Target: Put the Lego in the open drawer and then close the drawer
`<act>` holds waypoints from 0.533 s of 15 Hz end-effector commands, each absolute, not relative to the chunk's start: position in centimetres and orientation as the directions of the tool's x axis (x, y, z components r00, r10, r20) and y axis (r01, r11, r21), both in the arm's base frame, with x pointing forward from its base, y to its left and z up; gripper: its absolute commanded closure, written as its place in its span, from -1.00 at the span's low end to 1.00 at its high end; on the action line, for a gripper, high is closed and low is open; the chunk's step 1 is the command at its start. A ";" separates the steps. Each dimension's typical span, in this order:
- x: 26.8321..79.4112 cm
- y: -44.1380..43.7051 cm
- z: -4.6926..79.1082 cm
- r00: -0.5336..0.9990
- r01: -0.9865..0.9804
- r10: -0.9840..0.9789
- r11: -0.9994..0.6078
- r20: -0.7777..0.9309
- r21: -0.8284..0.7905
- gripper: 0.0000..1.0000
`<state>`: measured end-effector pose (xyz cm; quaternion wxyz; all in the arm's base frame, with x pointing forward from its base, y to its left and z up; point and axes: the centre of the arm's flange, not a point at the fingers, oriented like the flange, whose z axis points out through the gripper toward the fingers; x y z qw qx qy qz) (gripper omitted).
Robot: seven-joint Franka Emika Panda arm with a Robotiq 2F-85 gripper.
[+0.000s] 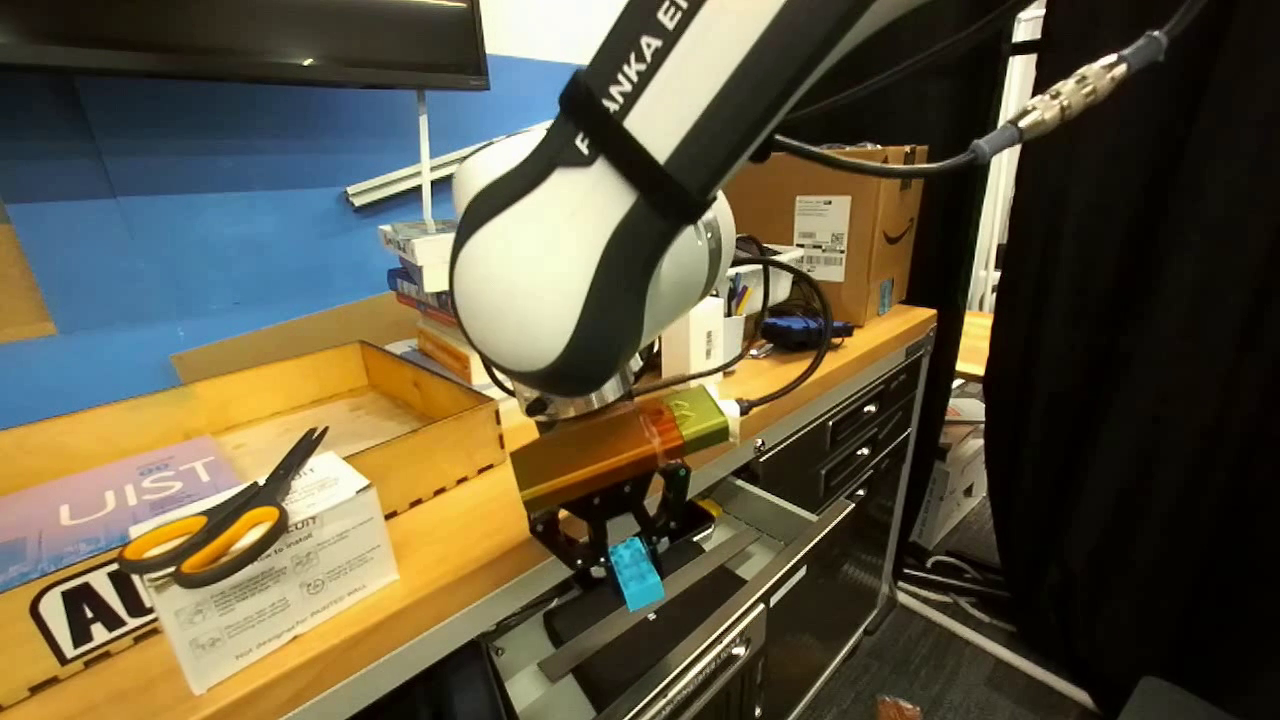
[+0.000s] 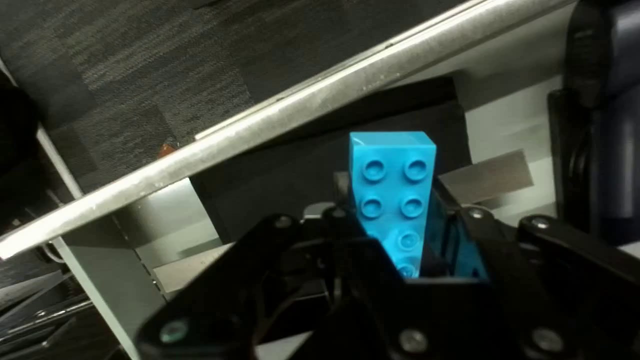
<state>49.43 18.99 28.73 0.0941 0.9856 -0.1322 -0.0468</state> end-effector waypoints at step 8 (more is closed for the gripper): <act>51.6 21.0 24.0 0.926 -0.358 -0.375 -0.907 -0.035 0.221 -0.36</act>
